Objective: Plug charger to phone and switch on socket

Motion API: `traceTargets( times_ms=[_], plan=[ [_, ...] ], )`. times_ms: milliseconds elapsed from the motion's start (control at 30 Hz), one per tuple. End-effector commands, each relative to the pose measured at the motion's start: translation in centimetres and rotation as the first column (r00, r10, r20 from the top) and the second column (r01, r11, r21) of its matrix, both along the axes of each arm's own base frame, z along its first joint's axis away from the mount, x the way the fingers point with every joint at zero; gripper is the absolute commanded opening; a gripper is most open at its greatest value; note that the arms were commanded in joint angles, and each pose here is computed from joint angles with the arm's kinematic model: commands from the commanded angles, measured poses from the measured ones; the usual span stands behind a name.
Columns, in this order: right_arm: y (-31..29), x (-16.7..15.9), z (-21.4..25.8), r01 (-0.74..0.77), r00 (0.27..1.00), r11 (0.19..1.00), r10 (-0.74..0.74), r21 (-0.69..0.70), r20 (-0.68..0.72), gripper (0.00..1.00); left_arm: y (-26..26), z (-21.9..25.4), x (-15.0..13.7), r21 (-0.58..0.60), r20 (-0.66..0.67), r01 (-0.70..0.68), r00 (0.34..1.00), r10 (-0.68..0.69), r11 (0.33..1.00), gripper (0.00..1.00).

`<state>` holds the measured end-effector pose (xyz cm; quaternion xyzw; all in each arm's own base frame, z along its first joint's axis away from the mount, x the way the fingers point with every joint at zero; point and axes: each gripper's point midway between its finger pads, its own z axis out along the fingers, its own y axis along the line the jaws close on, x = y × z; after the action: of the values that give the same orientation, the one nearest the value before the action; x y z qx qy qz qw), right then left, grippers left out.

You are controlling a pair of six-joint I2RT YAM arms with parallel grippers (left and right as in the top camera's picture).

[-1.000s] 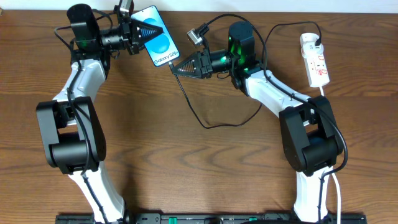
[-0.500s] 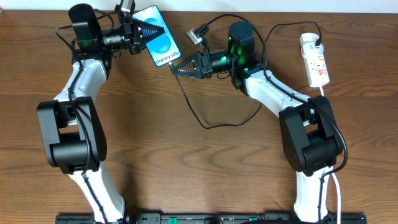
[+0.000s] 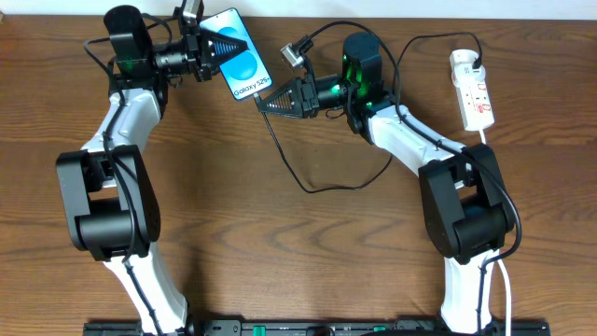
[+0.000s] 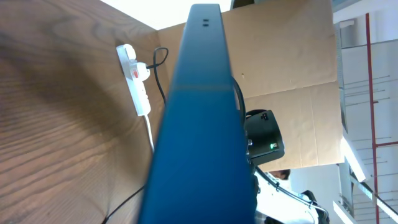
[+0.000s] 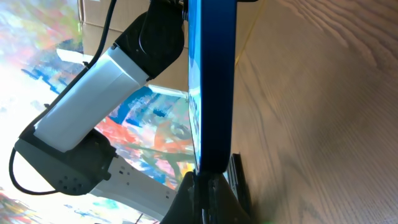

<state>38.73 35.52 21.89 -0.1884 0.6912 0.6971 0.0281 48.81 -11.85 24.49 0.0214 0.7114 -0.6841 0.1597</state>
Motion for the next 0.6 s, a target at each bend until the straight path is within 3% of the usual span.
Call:
traceTargets(
  times_ms=[0,567],
  plan=[
    [-0.2,1.0,-0.1,0.046,0.999,0.999,-0.046,0.001,0.024,0.01,-0.9,1.5,-1.3,0.001,0.044,0.052,0.998,-0.052,0.999,0.07],
    [-0.1,1.7,-0.2,0.087,0.996,0.996,-0.087,-0.004,0.026,0.01,-2.1,1.5,-1.6,0.003,0.051,0.077,0.996,-0.077,0.997,0.07]
  ],
)
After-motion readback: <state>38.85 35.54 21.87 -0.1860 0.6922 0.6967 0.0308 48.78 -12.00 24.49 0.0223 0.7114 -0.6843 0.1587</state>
